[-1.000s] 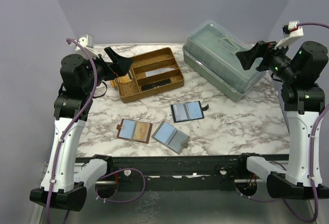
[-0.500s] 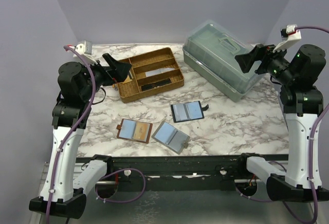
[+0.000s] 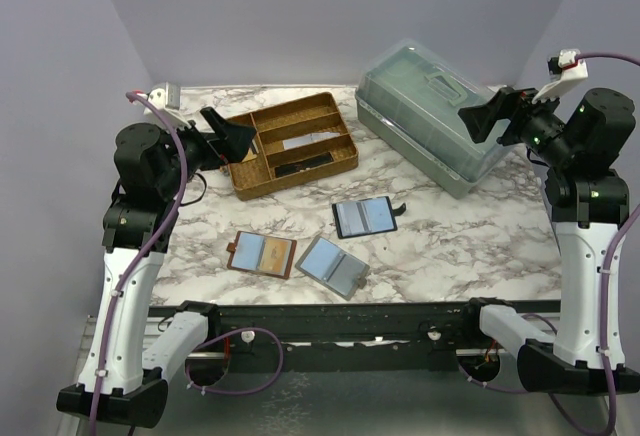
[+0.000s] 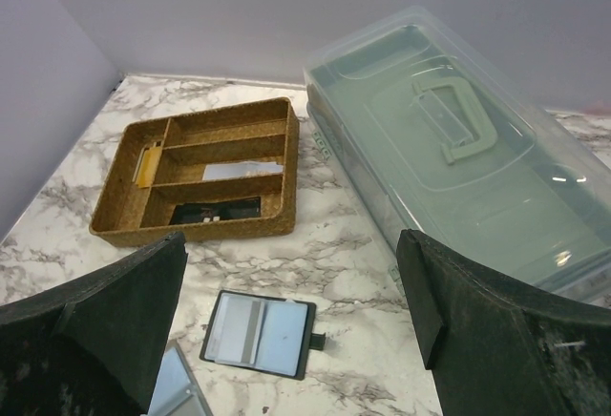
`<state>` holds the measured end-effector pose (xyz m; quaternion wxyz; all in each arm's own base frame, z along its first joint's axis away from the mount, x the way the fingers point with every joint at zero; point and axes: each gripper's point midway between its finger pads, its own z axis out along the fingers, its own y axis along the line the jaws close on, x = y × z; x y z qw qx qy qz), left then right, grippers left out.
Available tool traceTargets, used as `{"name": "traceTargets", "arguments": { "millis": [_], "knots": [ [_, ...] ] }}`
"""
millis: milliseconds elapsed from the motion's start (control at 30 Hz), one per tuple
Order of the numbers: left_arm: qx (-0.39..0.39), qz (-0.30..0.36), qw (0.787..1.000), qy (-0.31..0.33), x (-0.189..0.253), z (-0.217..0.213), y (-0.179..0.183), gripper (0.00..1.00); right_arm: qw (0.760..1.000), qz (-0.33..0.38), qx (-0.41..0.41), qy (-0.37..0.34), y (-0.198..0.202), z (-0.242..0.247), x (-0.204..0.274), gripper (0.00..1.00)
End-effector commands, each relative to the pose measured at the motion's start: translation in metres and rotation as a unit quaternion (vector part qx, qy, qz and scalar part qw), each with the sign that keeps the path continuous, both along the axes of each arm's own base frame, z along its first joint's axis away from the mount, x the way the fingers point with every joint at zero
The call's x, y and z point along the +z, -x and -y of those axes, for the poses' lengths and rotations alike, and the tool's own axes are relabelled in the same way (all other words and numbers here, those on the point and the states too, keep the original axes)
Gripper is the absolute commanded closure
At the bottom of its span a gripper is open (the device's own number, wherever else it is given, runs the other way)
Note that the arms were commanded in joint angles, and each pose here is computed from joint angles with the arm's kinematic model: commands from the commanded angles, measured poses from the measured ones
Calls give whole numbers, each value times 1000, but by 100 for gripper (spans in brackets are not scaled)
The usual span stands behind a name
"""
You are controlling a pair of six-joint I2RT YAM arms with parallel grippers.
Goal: Take the credit cards out of the card holder
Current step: Reset both arms
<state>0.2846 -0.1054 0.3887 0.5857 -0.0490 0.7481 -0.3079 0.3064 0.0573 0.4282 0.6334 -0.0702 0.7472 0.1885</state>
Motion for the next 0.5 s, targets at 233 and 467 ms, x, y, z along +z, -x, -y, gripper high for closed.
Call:
{"name": "traceTargets", "arguments": {
  "millis": [233,467],
  "knots": [
    [17,3,1000,-10,-2,-7,2,1,1000,10,5,-1,4,0,3,1],
    [17,2,1000,-11,-4,-8,2,1,1000,7,16,7,5,-1,-2,1]
  ]
}}
